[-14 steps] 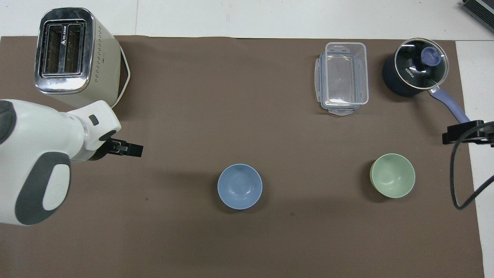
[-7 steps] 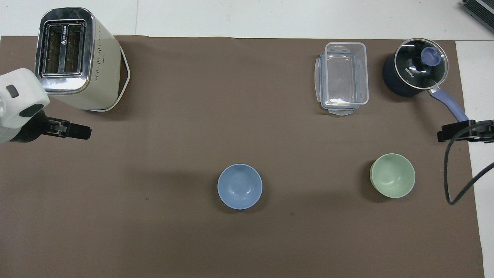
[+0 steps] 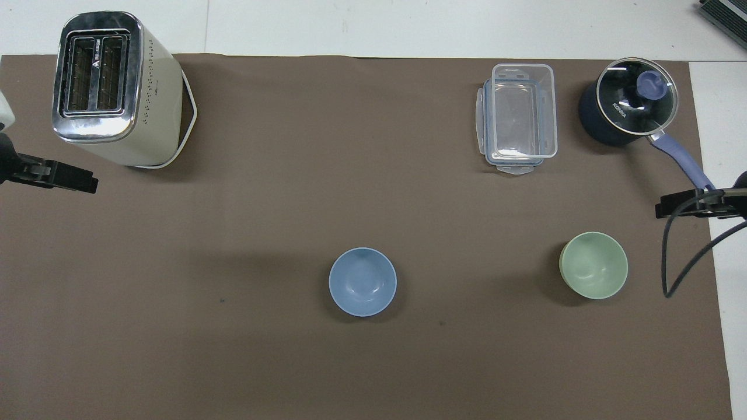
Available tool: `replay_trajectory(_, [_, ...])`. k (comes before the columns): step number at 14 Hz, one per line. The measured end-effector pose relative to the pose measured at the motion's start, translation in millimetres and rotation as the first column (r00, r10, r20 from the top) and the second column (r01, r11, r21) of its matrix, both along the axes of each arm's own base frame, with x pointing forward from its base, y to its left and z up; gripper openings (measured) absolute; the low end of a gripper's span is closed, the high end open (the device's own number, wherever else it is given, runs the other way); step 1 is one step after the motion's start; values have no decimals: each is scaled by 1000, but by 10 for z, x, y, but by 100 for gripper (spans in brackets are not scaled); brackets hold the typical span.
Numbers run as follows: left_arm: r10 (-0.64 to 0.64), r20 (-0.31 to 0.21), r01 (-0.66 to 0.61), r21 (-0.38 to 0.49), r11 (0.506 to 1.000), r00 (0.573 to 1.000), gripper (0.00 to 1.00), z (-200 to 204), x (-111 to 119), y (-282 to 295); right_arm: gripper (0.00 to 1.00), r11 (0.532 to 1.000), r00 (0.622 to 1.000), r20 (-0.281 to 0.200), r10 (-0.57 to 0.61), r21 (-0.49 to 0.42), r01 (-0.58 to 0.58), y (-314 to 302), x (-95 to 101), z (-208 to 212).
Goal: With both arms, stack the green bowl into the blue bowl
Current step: 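Reach the right gripper to the green bowl rim and grasp it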
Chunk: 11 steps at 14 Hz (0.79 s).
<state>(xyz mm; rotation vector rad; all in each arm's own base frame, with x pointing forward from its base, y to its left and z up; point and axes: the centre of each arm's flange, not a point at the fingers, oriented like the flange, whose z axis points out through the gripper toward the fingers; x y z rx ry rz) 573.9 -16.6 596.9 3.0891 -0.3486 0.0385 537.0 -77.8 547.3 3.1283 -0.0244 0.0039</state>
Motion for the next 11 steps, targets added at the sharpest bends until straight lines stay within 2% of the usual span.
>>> replay_trajectory(5, [-11, -28, 11, 1, 1000, 1000, 100, -37, 24, -59, 100, 998, 998, -24, 63, 0, -63, -292, 2, -974])
replay_trajectory(8, [-4, -47, 4, 2, 1000, 999, 100, 13, -47, -60, 100, 992, 992, -28, 126, 2, -126, -319, -142, -1558])
replay_trajectory(11, [4, -30, -4, 10, 1000, 1000, 100, 121, -99, -59, 100, 983, 983, -37, 181, 14, -181, -452, -324, -1903])
